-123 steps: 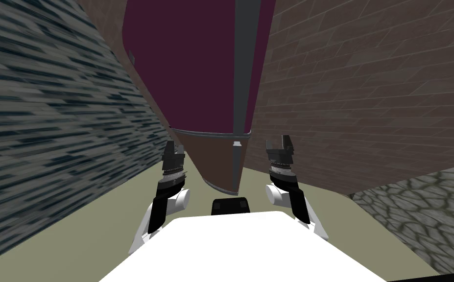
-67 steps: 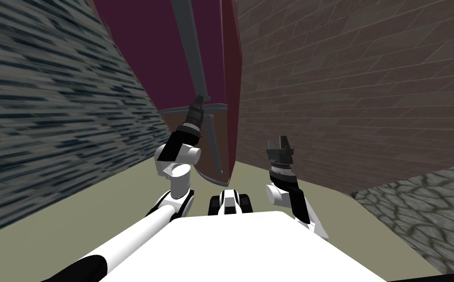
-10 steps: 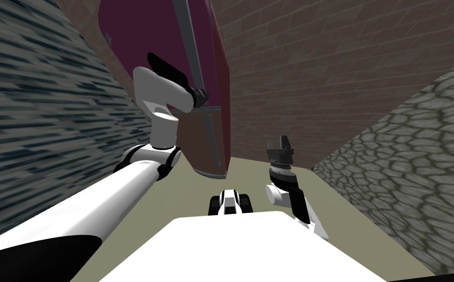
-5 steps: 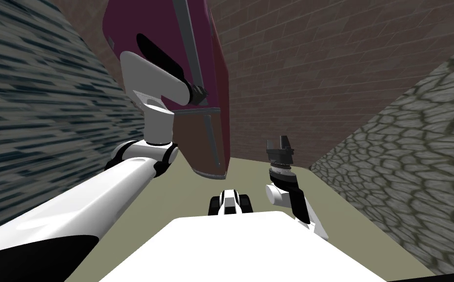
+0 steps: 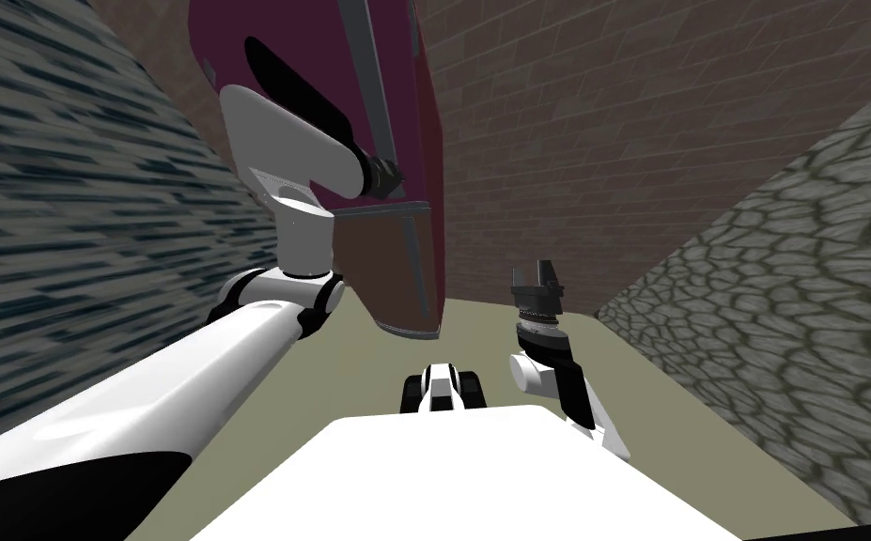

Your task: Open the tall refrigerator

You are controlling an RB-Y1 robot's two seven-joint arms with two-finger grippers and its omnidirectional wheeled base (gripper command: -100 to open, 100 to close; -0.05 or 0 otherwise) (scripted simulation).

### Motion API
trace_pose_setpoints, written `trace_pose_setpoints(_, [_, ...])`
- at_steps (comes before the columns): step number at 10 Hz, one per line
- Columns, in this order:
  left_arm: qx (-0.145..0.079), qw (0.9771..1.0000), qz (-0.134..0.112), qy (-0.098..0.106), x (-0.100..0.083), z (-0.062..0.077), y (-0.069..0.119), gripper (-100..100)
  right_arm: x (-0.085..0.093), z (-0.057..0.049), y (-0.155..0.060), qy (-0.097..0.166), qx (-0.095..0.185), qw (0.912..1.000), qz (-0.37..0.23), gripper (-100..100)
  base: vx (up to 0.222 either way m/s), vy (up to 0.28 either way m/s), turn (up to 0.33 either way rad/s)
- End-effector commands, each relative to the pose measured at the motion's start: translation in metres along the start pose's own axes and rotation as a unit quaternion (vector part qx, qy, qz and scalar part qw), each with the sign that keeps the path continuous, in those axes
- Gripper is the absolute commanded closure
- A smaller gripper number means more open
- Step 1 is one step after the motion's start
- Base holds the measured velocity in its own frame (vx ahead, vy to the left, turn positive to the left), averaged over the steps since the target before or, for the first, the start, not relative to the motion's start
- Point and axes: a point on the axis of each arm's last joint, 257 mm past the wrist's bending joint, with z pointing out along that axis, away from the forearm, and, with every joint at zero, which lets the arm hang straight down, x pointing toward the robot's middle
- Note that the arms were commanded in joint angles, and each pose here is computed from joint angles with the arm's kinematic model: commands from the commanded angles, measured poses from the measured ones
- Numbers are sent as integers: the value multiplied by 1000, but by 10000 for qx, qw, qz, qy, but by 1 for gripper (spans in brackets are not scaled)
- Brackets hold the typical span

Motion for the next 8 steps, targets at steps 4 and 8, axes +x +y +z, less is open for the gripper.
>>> trace_pose_setpoints(4, [898,9950,-68,437,28,-28,-68,100,0,0,0,0,1,10000,0,0,-225,360,-38])
trace_pose_setpoints(8, [1174,9910,-33,645,43,-37,-86,100,0,0,0,-1,1,10000,1,0,-137,236,-24])
